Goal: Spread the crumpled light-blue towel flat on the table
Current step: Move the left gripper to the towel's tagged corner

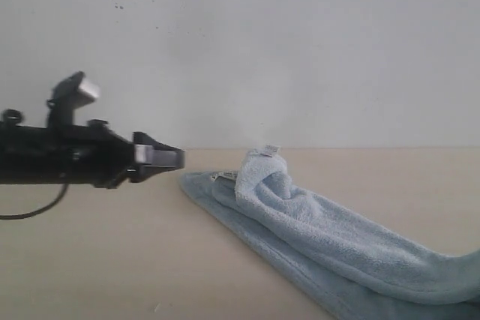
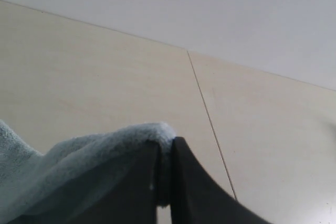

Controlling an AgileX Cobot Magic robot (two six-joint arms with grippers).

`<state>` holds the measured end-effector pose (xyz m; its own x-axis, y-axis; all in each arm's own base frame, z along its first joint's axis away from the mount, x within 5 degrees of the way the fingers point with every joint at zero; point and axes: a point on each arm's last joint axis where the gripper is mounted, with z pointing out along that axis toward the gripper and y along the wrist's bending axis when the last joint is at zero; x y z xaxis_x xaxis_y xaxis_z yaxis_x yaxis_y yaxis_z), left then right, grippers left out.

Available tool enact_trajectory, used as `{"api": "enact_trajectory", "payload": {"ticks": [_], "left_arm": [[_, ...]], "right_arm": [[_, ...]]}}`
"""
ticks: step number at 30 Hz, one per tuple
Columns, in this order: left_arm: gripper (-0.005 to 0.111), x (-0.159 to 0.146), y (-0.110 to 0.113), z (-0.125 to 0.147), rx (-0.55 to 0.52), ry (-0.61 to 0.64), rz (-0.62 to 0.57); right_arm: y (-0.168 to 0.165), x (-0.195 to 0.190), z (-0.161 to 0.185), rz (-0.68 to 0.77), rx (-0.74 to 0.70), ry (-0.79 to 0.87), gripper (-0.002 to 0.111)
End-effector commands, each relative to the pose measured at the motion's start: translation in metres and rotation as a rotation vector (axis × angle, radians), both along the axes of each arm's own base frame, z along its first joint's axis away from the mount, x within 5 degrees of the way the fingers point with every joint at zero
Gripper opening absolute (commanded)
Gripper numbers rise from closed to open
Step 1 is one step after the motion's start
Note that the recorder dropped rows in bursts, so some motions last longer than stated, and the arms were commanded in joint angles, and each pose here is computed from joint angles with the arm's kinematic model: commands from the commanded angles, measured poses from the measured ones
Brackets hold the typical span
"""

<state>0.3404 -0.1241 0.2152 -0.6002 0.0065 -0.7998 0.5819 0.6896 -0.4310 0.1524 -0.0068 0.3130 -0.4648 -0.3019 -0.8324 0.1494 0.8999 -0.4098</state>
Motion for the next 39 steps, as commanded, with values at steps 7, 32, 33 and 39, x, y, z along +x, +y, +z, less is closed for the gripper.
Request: {"api": "enact_trajectory", "payload": {"ticks": [7,32,33,39], "left_arm": [[0.061,0.091,-0.099,-0.06,0.092,-0.064,-0.079],[0.004,0.116,-0.152,-0.101,0.086,-0.094,-0.129],[0.004,0.114,-0.153,-0.08,0.027,-0.088,-0.126],[0.004,0.081,-0.166,-0.024,0.242,-0.097,-0.286]], "right_arm": [[0.0,0.0,0.0,0.006,-0.011,0.003,0.003],[0.009,0.003,0.002,0.094,0.041,-0.032,0.003],[0.008,0.003,0.001,0.082,0.038,-0.026,0.003],[0.008,0.002,0.0,0.074,0.07,-0.017,0.003]]}}
